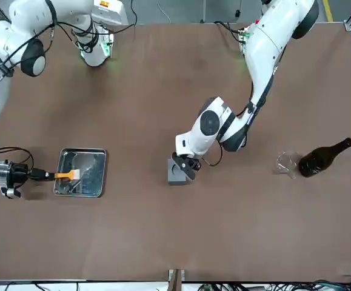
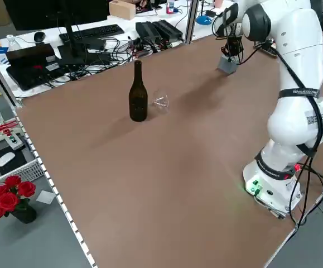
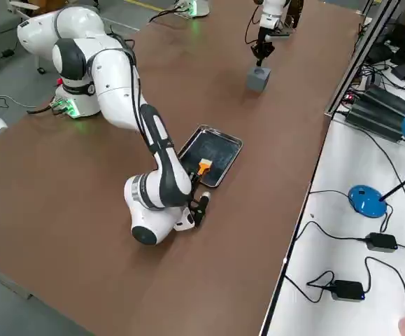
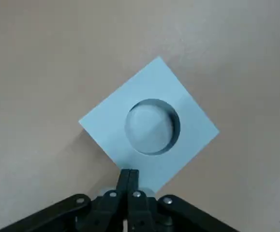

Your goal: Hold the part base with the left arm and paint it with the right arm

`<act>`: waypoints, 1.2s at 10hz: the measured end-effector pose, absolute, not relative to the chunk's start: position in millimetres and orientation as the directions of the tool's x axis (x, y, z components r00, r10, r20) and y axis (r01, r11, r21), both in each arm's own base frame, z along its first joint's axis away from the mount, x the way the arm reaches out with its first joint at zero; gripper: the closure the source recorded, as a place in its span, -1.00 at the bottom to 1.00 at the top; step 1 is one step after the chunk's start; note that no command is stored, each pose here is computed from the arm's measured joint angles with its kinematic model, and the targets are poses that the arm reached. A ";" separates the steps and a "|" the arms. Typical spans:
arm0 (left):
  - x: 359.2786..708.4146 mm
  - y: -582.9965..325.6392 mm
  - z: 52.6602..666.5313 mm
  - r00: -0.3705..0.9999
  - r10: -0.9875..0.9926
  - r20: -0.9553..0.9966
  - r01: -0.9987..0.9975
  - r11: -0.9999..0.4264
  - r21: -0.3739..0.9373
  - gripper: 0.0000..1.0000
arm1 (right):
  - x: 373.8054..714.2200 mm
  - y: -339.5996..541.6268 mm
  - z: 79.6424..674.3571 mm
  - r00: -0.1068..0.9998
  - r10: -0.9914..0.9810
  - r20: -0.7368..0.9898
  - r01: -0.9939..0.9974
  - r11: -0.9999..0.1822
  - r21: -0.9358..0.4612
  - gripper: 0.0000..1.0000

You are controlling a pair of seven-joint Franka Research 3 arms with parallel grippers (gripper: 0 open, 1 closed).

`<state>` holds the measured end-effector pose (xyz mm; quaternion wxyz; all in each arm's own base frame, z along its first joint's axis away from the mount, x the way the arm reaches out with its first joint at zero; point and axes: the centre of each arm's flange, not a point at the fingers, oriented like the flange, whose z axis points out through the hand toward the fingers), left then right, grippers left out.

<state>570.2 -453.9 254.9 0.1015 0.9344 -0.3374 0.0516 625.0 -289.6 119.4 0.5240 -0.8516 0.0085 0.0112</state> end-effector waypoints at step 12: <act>576.1 -452.2 260.8 0.769 -0.613 0.178 -0.637 -0.755 0.152 0.96 | 668.7 -257.5 272.8 0.996 0.061 -0.061 -0.003 -0.683 -0.731 0.91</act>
